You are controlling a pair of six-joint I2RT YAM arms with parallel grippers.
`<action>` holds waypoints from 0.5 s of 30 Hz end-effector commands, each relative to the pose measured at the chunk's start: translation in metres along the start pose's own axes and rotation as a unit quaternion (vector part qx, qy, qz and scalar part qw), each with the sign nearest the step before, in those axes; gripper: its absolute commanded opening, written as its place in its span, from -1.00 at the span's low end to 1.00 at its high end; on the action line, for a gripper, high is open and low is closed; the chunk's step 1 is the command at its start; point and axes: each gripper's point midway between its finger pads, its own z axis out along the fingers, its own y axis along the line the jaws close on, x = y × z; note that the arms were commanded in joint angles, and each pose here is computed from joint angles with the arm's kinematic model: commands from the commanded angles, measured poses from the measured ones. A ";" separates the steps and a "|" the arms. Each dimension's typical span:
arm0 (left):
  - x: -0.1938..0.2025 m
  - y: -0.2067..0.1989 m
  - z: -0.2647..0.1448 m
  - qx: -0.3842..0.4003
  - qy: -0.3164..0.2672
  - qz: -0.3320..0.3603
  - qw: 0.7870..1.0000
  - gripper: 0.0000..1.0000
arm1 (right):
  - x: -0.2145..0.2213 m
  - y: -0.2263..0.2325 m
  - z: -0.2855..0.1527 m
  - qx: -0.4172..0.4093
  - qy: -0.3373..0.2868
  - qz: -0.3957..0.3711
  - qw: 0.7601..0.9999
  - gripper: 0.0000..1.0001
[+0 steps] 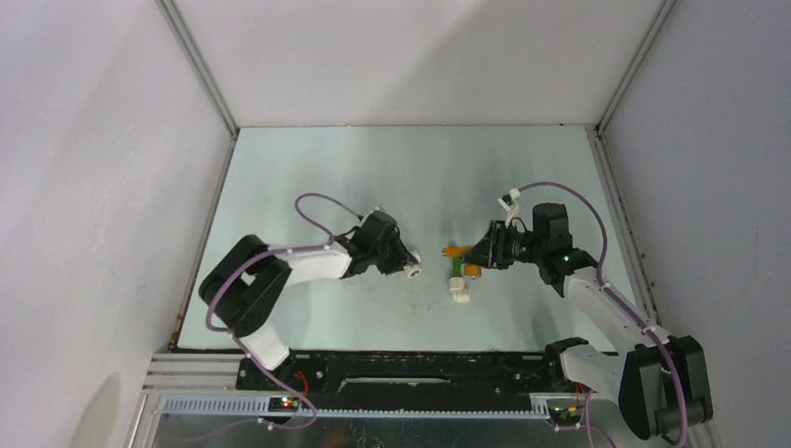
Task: Install the water faucets
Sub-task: Adjust the adaptor at the center of the board.
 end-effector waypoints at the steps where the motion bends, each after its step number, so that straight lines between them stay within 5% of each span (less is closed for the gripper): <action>1: 0.001 0.019 -0.020 -0.071 -0.093 -0.042 0.992 -0.18 | -0.002 0.013 0.008 -0.030 -0.007 -0.018 0.999 -1.00; 3: 0.002 0.016 -0.030 -0.082 -0.102 -0.015 0.991 0.66 | 0.002 0.014 0.011 -0.030 0.000 -0.014 0.999 -1.00; 4: 0.003 0.013 -0.033 -0.078 -0.098 -0.003 0.992 0.85 | 0.004 0.014 0.011 -0.029 0.002 -0.013 0.999 -1.00; 6: 0.007 0.008 -0.036 -0.060 -0.085 0.014 0.994 0.98 | 0.002 0.016 0.013 -0.036 -0.006 -0.021 0.999 -1.00; 15: 0.043 -0.034 -0.014 0.045 -0.008 0.000 0.999 0.99 | 0.001 0.018 0.004 -0.023 -0.020 -0.021 0.999 -1.00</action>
